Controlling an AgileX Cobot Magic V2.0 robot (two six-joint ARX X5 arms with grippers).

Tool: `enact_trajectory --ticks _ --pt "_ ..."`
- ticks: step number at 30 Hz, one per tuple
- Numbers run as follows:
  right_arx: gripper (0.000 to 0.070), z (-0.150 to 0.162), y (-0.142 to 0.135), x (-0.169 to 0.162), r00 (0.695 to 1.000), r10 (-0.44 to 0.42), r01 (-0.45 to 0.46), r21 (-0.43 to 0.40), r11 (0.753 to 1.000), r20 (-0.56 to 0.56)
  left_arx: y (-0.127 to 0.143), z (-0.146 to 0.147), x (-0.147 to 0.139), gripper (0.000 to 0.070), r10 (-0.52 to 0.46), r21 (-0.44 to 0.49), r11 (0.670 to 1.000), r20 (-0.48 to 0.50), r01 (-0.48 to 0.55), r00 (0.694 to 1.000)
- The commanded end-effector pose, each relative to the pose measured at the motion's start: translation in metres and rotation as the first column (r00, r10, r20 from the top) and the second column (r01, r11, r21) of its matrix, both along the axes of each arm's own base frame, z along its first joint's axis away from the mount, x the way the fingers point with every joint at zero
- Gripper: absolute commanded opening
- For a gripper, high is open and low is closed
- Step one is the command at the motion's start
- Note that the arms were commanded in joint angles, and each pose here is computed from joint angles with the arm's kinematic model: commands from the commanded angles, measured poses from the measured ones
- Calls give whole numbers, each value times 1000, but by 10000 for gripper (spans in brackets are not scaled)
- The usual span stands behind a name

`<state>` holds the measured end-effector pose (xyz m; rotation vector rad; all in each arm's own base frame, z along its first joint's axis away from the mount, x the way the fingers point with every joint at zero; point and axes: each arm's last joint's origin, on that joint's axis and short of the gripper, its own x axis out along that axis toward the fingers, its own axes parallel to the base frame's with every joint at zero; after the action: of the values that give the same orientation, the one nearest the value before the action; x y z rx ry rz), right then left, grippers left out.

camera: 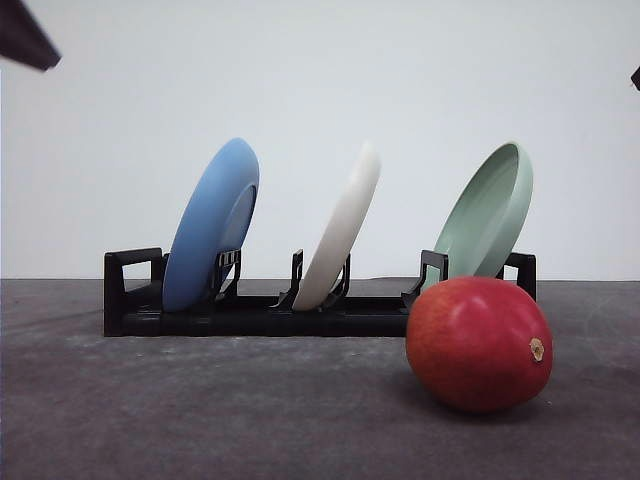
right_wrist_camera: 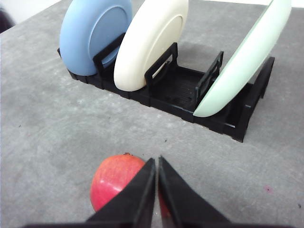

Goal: Place pomegranate in white plate

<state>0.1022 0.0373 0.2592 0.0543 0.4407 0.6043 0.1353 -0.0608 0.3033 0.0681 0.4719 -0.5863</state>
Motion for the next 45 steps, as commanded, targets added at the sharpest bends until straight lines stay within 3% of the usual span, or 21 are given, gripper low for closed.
enact_trajectory --ticks 1,3,4,5,12,19,30,45 --pt "149 5 1 0 999 12 -11 -8 1000 32 -3 9 1 184 -27 -4 1000 49 27 998" --pt "349 5 1 0 999 12 -12 -7 1000 32 -4 10 1 348 -33 -22 999 60 35 998" --pt "415 5 1 0 999 12 -12 -7 1000 32 -5 11 0 372 -39 -26 999 64 40 997" --pt "425 5 1 0 999 12 -12 -7 1000 34 -6 11 0 371 -46 -27 998 66 48 997" --pt "429 9 1 1 997 11 -11 4 1000 70 -20 14 1 371 -128 -36 990 117 133 985" --pt "429 10 1 2 997 9 -10 9 1000 75 -58 7 19 364 -225 -5 973 163 229 960" --pt "429 9 1 2 997 9 -10 8 1000 75 -129 -30 60 364 -190 24 982 220 189 957" --pt "429 9 1 2 997 9 -10 7 1000 75 -207 -66 127 364 -91 117 991 168 72 982"
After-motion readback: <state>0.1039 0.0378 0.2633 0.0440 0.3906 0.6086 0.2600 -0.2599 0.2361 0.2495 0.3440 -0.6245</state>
